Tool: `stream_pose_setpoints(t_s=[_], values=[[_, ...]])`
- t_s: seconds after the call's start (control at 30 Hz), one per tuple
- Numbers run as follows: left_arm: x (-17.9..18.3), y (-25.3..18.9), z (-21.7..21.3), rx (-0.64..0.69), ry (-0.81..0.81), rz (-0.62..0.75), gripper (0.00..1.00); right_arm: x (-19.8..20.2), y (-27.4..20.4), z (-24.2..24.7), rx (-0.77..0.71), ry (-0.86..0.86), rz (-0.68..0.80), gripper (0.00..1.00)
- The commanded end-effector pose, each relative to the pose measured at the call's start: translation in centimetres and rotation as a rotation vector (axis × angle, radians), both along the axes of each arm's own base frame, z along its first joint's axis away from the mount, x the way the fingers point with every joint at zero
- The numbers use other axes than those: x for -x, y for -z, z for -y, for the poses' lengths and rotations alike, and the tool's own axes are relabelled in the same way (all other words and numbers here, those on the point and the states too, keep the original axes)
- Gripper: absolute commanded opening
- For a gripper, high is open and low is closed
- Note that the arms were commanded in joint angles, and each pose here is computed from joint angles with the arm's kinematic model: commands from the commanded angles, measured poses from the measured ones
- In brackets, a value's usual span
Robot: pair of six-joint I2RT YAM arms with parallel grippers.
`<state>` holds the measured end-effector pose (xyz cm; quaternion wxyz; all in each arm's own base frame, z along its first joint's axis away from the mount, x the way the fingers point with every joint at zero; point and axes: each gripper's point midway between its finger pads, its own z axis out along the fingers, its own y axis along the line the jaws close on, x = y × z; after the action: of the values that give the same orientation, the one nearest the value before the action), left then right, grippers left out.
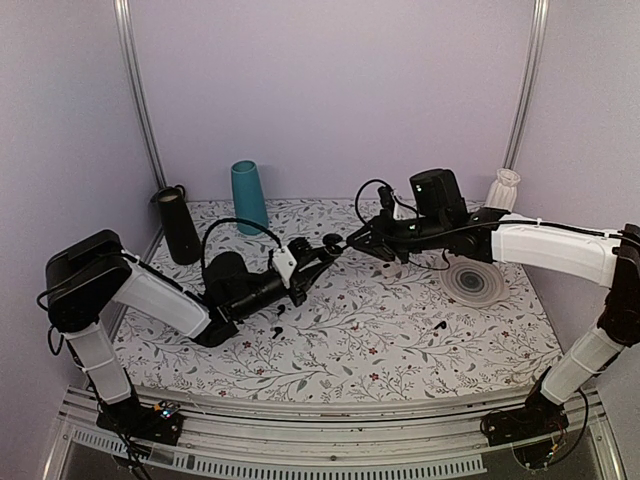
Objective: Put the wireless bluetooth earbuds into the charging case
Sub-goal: Pick up the right earbud from the left side groove of the charging case, then insert the right earbud into the right side groove of the charging case.
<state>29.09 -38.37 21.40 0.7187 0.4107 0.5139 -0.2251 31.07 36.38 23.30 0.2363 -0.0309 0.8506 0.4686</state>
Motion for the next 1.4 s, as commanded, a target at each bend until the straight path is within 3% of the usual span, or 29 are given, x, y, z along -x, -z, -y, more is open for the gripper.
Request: stream_pose_setpoints(t_s=[0.0, 0.87, 1.37], values=[[0.2, -1.2, -0.1, 0.049, 0.019, 0.033, 0.0, -0.1, -0.6, 0.3, -0.014, 0.006, 0.018, 0.08], [-0.5, -1.8, 0.2, 0.125, 0.017, 0.011, 0.0, 0.6, 0.8, -0.3, 0.008, -0.016, -0.008, 0.08], [1.4, -2.1, 0.2, 0.125, 0.099, 0.05, 0.0, 0.1, 0.8, 0.0, 0.021, 0.014, 0.002, 0.08]])
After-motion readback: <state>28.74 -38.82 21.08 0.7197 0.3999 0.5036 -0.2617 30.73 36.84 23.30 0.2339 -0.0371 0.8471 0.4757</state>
